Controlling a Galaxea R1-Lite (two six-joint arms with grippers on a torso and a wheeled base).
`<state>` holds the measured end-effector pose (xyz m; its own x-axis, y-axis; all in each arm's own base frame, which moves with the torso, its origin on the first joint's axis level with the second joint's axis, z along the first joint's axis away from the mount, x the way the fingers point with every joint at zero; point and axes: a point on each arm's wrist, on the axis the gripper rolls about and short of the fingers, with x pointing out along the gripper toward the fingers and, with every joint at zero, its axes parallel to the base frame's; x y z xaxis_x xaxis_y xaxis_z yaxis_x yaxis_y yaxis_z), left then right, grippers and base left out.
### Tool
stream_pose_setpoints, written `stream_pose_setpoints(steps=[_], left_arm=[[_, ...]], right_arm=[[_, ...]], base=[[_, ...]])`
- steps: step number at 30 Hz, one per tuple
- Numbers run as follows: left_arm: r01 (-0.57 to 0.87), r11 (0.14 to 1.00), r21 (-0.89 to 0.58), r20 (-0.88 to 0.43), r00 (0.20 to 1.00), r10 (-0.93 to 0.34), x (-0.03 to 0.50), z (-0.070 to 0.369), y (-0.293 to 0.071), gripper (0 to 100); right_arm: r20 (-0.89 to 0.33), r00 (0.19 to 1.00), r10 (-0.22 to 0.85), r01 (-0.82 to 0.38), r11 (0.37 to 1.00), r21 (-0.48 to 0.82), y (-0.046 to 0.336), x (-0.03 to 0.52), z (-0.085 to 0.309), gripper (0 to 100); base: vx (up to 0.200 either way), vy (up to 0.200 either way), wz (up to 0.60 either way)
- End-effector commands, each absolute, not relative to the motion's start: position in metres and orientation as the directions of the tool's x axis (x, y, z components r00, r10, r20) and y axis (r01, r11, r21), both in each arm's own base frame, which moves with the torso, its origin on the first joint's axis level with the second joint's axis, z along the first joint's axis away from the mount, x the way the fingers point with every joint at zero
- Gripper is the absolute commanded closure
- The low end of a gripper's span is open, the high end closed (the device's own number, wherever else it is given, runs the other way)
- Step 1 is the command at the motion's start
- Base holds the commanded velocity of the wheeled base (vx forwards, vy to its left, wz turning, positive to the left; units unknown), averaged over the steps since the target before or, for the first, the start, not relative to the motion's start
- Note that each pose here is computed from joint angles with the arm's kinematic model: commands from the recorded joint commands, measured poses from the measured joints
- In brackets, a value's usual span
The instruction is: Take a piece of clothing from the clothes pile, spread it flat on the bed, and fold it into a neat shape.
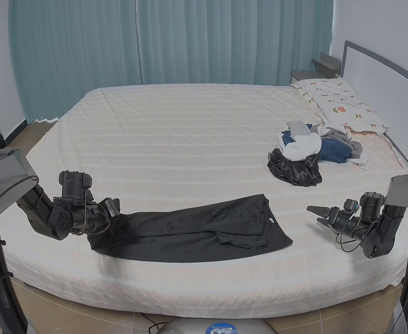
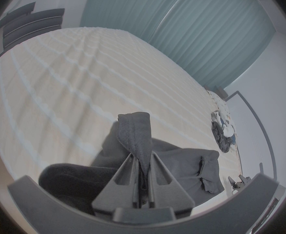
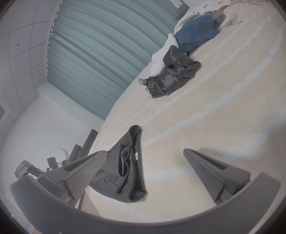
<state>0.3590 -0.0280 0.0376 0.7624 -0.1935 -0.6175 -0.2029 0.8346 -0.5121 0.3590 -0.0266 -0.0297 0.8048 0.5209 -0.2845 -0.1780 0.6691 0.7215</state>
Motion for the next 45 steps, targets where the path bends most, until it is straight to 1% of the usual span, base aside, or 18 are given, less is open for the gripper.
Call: stream_pose_setpoints(steps=[1, 6, 9, 12, 14, 15, 16, 18, 26, 29, 33, 35, 38, 45], left_arm=[[-0.185, 0.841, -0.508, -0.621, 0.756, -0.209, 0.359, 0.048, -0.054, 100], [-0.202, 0.834, -0.513, -0.635, 0.744, -0.211, 0.365, 0.056, -0.076, 100], [-0.213, 0.842, -0.495, -0.678, 0.701, -0.221, 0.370, 0.061, -0.094, 100], [-0.234, 0.824, -0.516, -0.670, 0.709, -0.218, 0.376, 0.073, -0.107, 100], [-0.234, 0.824, -0.516, -0.670, 0.709, -0.218, 0.376, 0.073, -0.107, 100], [-0.231, 0.815, -0.531, -0.670, 0.703, -0.238, 0.381, 0.078, -0.121, 100], [-0.231, 0.815, -0.531, -0.670, 0.703, -0.238, 0.381, 0.078, -0.121, 100], [-0.223, 0.825, -0.519, -0.688, 0.681, -0.249, 0.383, 0.083, -0.132, 100], [-0.202, 0.847, -0.492, -0.725, 0.633, -0.270, 0.395, 0.073, -0.162, 100], [-0.206, 0.853, -0.479, -0.729, 0.634, -0.256, 0.401, 0.066, -0.168, 100], [-0.234, 0.864, -0.446, -0.736, 0.645, -0.205, 0.414, 0.059, -0.175, 100], [-0.256, 0.856, -0.450, -0.737, 0.648, -0.193, 0.418, 0.056, -0.177, 100], [-0.273, 0.841, -0.467, -0.730, 0.655, -0.193, 0.423, 0.055, -0.179, 100], [-0.265, 0.840, -0.472, -0.727, 0.656, -0.201, 0.425, 0.053, -0.185, 100]], right_arm=[[-0.283, 0.805, 0.521, -0.179, 0.669, 0.721, -0.027, 0.358, -0.029, 0], [-0.286, 0.804, 0.521, -0.177, 0.669, 0.722, -0.027, 0.358, -0.029, 0], [-0.286, 0.803, 0.523, -0.178, 0.669, 0.722, -0.026, 0.358, -0.029, 0], [-0.286, 0.804, 0.521, -0.177, 0.669, 0.722, -0.027, 0.358, -0.029, 0], [-0.286, 0.804, 0.521, -0.177, 0.669, 0.722, -0.027, 0.358, -0.029, 0], [-0.287, 0.802, 0.524, -0.178, 0.668, 0.722, -0.025, 0.358, -0.030, 0], [-0.287, 0.802, 0.524, -0.178, 0.668, 0.722, -0.025, 0.358, -0.030, 0], [-0.291, 0.800, 0.524, -0.174, 0.668, 0.724, -0.025, 0.356, -0.030, 0], [-0.295, 0.797, 0.527, -0.172, 0.667, 0.725, -0.024, 0.356, -0.032, 0], [-0.296, 0.797, 0.527, -0.171, 0.667, 0.725, -0.024, 0.356, -0.032, 0], [-0.296, 0.796, 0.528, -0.172, 0.666, 0.725, -0.024, 0.356, -0.033, 0], [-0.296, 0.796, 0.528, -0.172, 0.666, 0.725, -0.024, 0.356, -0.033, 0], [-0.296, 0.794, 0.530, -0.174, 0.666, 0.725, -0.022, 0.356, -0.033, 0], [-0.296, 0.794, 0.532, -0.175, 0.666, 0.725, -0.022, 0.356, -0.033, 0]], base=[[0.000, -0.200, 0.00], [0.000, -0.200, 0.00], [0.000, -0.200, 0.00], [0.000, -0.200, 0.00], [0.000, -0.200, 0.00], [0.000, -0.200, 0.00], [0.000, -0.200, 0.00], [0.000, -0.200, 0.00], [0.000, -0.200, 0.00], [0.000, -0.200, 0.00], [0.000, 0.000, 0.00], [0.000, 0.000, 0.00], [0.000, 0.000, 0.00], [0.000, 0.000, 0.00]])
